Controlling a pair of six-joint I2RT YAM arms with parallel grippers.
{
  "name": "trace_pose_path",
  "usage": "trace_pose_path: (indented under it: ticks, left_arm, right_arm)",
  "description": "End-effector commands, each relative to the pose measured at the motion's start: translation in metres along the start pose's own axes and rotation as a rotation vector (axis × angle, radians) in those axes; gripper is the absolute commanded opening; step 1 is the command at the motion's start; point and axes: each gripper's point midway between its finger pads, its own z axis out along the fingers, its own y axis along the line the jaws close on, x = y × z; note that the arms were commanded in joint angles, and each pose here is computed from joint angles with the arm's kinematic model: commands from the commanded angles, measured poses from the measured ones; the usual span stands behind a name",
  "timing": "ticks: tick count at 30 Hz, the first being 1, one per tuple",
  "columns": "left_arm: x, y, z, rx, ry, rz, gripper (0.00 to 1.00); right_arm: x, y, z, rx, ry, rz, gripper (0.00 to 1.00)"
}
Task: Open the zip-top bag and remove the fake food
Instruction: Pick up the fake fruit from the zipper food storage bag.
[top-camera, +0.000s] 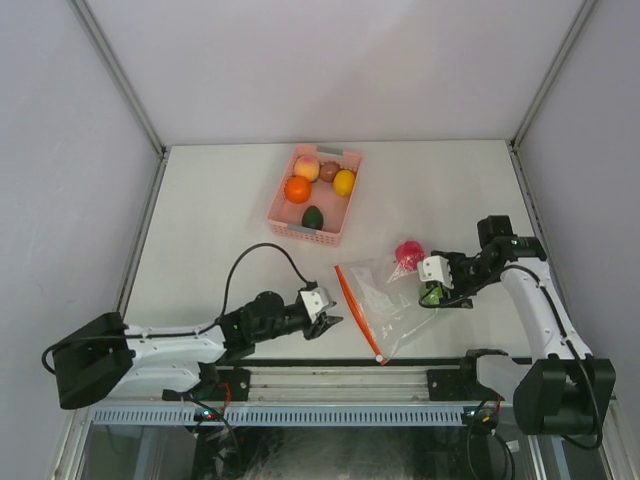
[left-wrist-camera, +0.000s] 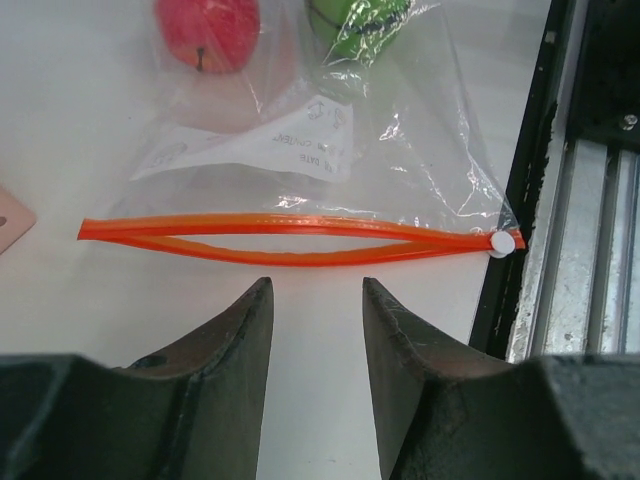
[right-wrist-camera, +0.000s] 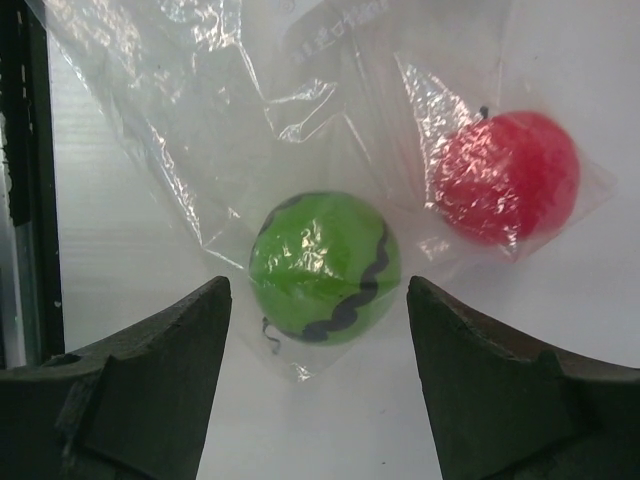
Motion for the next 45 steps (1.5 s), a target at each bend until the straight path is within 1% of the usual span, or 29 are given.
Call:
trace_pose_path:
  ticks: [1,7,16,23,27,39,42,45]
  left_arm:
    - [-0.009,0.001,0.009,0.004,-0.063,0.091,0.45]
    - [0.004,-0.001,0.023,0.022,-0.032,0.114,0.45]
    - [0.01,0.0,0.042,0.025,-0.024,0.119,0.47]
    - [0.018,-0.001,0.061,0.041,-0.009,0.132,0.48]
    - [0.02,0.001,0.068,0.039,-0.004,0.142,0.48]
    - [0.029,0.004,0.085,0.037,0.019,0.175,0.51]
    - [0.031,0.003,0.088,0.045,0.018,0.176,0.52]
    - [0.03,0.002,0.091,0.051,0.011,0.178,0.54]
  right_arm:
    - [0.018,-0.002,0.0,0.02,0.084,0.039,0.7]
    - [0.039,-0.003,0.002,0.016,0.161,0.1,0.67]
    - [0.049,-0.008,0.0,0.05,0.2,0.121,0.66]
    - [0.054,-0.004,0.006,0.017,0.196,0.135,0.65]
    - [0.053,-0.001,0.011,-0.005,0.186,0.136,0.63]
    - [0.058,0.005,0.023,-0.08,0.209,0.156,0.45]
    - [0.055,0.006,0.026,-0.099,0.201,0.161,0.36]
    - [0.051,0.007,0.031,-0.135,0.19,0.178,0.2]
